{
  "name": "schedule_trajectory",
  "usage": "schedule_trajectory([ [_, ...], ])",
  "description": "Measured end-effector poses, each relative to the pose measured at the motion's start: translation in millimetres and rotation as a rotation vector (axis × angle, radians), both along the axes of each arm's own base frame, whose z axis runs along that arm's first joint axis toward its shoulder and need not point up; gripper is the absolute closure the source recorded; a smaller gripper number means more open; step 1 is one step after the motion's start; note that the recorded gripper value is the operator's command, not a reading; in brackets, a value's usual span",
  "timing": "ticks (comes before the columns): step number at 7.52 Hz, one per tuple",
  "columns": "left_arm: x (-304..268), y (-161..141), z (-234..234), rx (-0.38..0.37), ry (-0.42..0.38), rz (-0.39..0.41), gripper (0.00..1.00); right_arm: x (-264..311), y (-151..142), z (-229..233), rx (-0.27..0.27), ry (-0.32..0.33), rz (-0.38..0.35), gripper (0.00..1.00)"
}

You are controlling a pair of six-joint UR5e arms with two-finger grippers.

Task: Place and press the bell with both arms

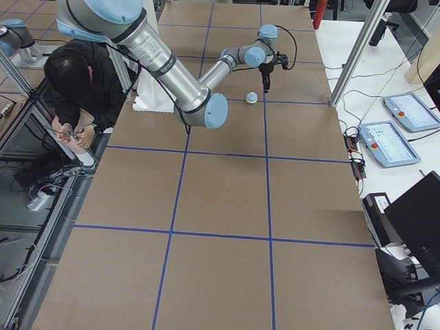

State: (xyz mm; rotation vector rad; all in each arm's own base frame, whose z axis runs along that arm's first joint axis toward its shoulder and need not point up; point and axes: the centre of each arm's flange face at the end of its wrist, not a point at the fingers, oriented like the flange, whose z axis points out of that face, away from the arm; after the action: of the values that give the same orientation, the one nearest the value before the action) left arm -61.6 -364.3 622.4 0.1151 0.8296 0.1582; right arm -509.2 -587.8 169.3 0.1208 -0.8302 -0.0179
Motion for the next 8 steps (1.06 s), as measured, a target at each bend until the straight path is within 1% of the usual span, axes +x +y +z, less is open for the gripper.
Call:
schedule_trajectory([
  [1, -0.1, -2.2, -4.3, -0.016, 0.0, -0.024, 0.0, 41.2, -10.9, 23.2, 0.004, -0.007, -0.006, 0.01],
  [2, -0.3, -5.9, -10.7, -0.027, -0.003, -0.047, 0.0, 84.5, -23.3, 50.0, 0.019, -0.009, -0.02, 0.01],
  [4, -0.8, -8.1, -24.2, -0.021, -0.005, -0.062, 0.0, 180.0, -54.6, 104.8, 0.046, -0.013, -0.05, 0.01],
  [6, -2.0, -5.9, -26.8, -0.013, -0.015, -0.061, 0.0, 291.8, -78.4, 179.1, 0.108, 0.012, -0.091, 0.01],
  [7, -3.7, -3.9, -24.2, -0.012, -0.036, -0.062, 0.0, 353.1, -79.7, 222.6, 0.132, 0.017, -0.113, 0.01],
  [8, -5.4, -4.1, -22.6, -0.007, -0.06, -0.062, 0.0, 410.5, -71.0, 271.1, 0.153, 0.026, -0.138, 0.01],
])
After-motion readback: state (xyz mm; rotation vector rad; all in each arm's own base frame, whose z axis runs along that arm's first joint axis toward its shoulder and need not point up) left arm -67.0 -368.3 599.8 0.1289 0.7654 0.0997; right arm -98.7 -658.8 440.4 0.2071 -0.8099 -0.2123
